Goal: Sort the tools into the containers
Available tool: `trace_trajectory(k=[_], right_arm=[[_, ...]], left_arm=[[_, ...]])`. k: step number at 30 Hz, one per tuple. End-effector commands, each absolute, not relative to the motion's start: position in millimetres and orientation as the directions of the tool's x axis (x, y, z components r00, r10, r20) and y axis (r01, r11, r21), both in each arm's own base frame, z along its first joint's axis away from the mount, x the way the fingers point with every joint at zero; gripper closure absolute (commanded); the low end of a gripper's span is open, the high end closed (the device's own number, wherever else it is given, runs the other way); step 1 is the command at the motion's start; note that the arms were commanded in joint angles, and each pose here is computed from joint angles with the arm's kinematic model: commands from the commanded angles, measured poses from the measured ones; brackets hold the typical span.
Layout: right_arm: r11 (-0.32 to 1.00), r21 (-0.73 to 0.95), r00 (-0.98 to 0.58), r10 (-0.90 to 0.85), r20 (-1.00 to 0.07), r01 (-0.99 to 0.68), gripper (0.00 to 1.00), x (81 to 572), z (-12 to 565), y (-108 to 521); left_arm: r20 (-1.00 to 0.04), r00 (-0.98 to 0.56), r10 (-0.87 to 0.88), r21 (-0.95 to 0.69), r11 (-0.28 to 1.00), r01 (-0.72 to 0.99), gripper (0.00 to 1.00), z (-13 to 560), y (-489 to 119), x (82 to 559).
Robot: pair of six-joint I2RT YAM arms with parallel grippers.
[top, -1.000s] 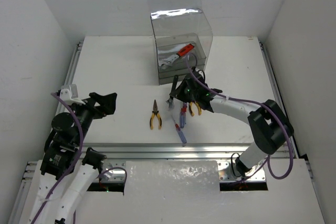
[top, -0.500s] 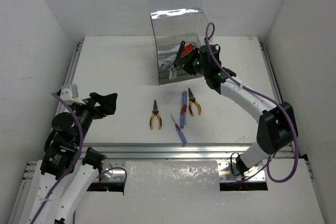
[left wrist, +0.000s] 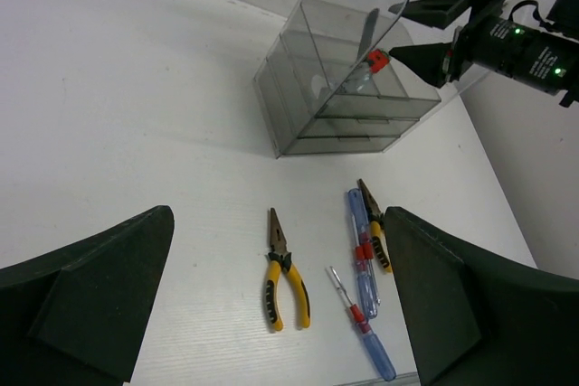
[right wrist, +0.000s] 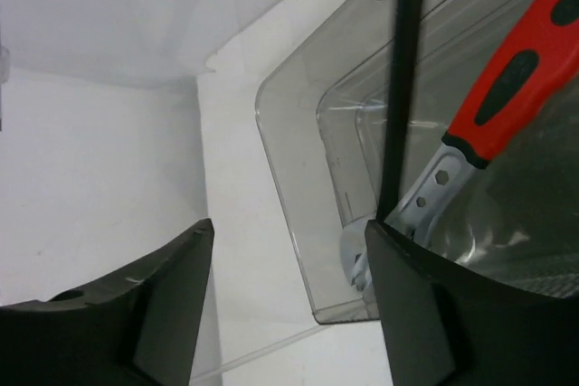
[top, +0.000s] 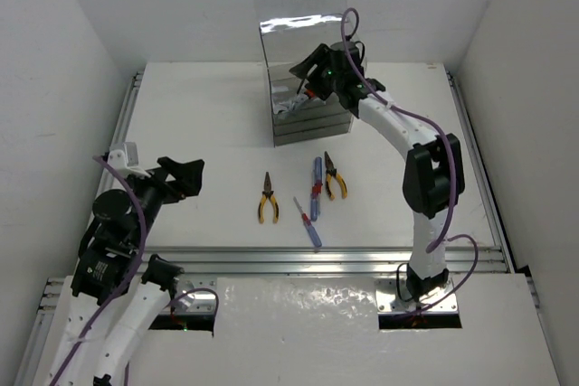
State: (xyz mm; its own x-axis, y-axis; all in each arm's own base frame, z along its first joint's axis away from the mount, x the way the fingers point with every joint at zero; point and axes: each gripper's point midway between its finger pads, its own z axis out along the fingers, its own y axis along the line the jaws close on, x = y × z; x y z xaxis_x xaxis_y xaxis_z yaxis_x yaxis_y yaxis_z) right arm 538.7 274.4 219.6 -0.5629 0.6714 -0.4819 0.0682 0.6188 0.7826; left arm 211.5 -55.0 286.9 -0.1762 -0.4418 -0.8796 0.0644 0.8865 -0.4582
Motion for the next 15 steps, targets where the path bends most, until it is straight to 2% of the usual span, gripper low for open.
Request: trace_trajectory(k=[1,2,4,5,7,8,10,11,12,13,14,15], right_arm=[[0.618,0.786,-0.519,0.661,-0.543,-0.035,0.31,535,280,275],[0.635,0.770,-0.511,0.646,-0.567,-0.052,0.25,534,287,272],[0.659,0.746,-0.506,0.614,-0.606,-0.095,0.23,526,308,270],[0.660,0.742,-0.500,0.606,-0.619,-0.117,0.23,521,319,269],[0.661,0.732,-0.514,0.576,-0.636,-0.165,0.24,505,327,268],[0.661,0.717,-0.485,0.563,-0.669,-0.222,0.25,488,354,262],[0.674,0.696,-0.506,0.523,-0.686,-0.248,0.27,464,347,257],[0.671,0.673,-0.486,0.496,-0.720,-0.312,0.27,440,371,251],[0.685,0.658,-0.516,0.459,-0.723,-0.313,0.30,426,353,248],[0.703,0.631,-0.528,0.417,-0.740,-0.329,0.31,411,348,244],[0.698,0.619,-0.501,0.414,-0.760,-0.361,0.35,387,365,234],[0.709,0.614,-0.547,0.380,-0.746,-0.345,0.38,371,334,230]], left_arm=[[-0.876,-0.182,-0.447,-0.466,0.881,0.082,0.00,294,-61,218],[-0.873,-0.193,-0.448,-0.468,0.881,0.074,0.00,295,-62,221],[-0.838,-0.260,-0.480,-0.501,0.866,0.016,0.00,290,-68,239],[-0.831,-0.258,-0.494,-0.525,0.849,0.064,0.00,306,-78,244],[-0.796,-0.275,-0.540,-0.570,0.820,0.041,0.00,314,-85,260],[-0.786,-0.285,-0.548,-0.576,0.817,0.019,0.00,323,-89,281],[-0.773,-0.295,-0.561,-0.594,0.804,0.025,0.04,337,-97,305],[-0.767,-0.313,-0.560,-0.600,0.799,0.040,0.05,352,-106,330],[-0.760,-0.298,-0.578,-0.608,0.794,0.010,0.05,358,-96,349],[-0.727,-0.346,-0.593,-0.625,0.780,-0.022,0.15,345,-97,376],[-0.726,-0.318,-0.610,-0.654,0.756,0.041,0.21,376,-98,392],[-0.714,-0.300,-0.632,-0.667,0.745,0.017,0.32,378,-84,411]])
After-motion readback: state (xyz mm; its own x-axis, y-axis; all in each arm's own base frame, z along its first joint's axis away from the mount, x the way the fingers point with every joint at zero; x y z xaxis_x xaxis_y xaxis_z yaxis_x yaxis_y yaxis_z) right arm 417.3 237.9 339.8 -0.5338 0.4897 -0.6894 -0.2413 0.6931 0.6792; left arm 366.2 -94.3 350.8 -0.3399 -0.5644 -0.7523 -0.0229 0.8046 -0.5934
